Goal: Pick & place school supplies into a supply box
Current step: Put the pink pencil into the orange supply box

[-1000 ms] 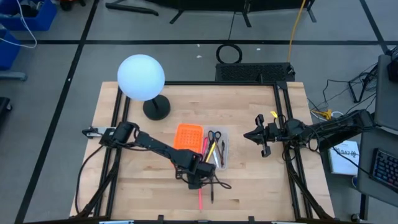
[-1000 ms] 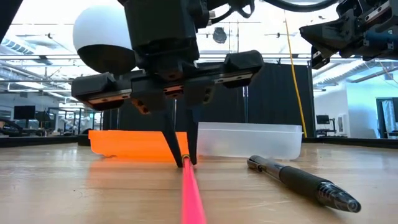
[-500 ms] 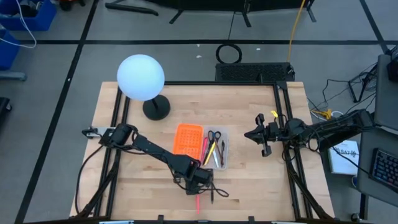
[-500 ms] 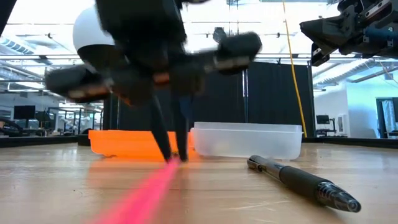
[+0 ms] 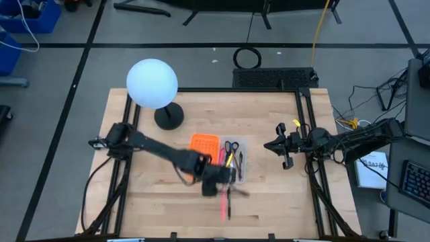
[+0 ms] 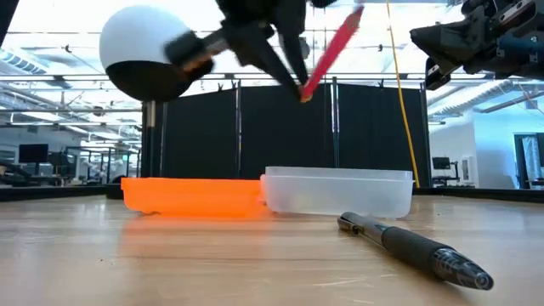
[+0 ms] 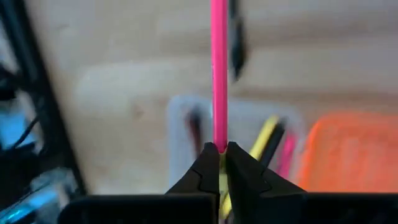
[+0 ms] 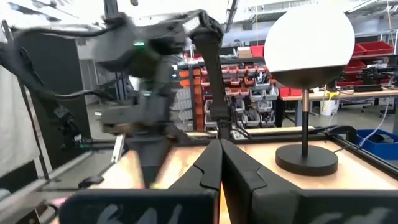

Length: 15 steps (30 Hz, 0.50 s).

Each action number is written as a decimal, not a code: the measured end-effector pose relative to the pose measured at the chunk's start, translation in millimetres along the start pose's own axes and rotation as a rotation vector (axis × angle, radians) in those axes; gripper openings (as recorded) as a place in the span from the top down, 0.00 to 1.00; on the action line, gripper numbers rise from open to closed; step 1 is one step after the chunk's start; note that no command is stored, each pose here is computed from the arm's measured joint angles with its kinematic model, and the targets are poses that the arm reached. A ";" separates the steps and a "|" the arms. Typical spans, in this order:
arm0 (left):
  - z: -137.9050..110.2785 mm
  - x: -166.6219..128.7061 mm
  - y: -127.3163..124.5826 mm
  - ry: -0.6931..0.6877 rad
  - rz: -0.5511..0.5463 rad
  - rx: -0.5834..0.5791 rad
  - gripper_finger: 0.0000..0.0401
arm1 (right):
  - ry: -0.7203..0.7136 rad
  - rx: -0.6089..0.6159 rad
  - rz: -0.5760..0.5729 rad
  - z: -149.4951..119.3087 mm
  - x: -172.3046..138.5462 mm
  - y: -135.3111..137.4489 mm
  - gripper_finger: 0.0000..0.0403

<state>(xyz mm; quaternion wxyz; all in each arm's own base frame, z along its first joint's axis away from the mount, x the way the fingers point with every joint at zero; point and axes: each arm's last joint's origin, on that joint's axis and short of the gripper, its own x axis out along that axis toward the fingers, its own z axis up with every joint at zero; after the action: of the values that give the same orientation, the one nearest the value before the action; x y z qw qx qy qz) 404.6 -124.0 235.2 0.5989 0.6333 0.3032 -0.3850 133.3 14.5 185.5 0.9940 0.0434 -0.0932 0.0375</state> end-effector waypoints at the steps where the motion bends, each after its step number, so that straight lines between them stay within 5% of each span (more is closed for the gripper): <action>1: -8.1 -4.3 2.9 0.008 0.020 0.007 0.96 | -0.009 0.007 0.001 0.8 0.0 0.1 1.00; 6: -52.2 -12.6 11.5 0.015 0.060 0.041 0.96 | -0.022 0.020 0.002 2.1 -0.1 0.2 1.00; 15: -122.6 20.8 1.8 0.072 -0.028 0.128 0.94 | -0.031 0.024 0.003 3.0 -0.1 0.2 1.00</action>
<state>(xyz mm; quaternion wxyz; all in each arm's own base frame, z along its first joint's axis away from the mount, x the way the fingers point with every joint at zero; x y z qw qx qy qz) 432.2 -4.1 216.8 0.5404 0.6795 0.3080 -0.3891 132.6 14.5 188.4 0.9918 0.0556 -0.1080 0.0394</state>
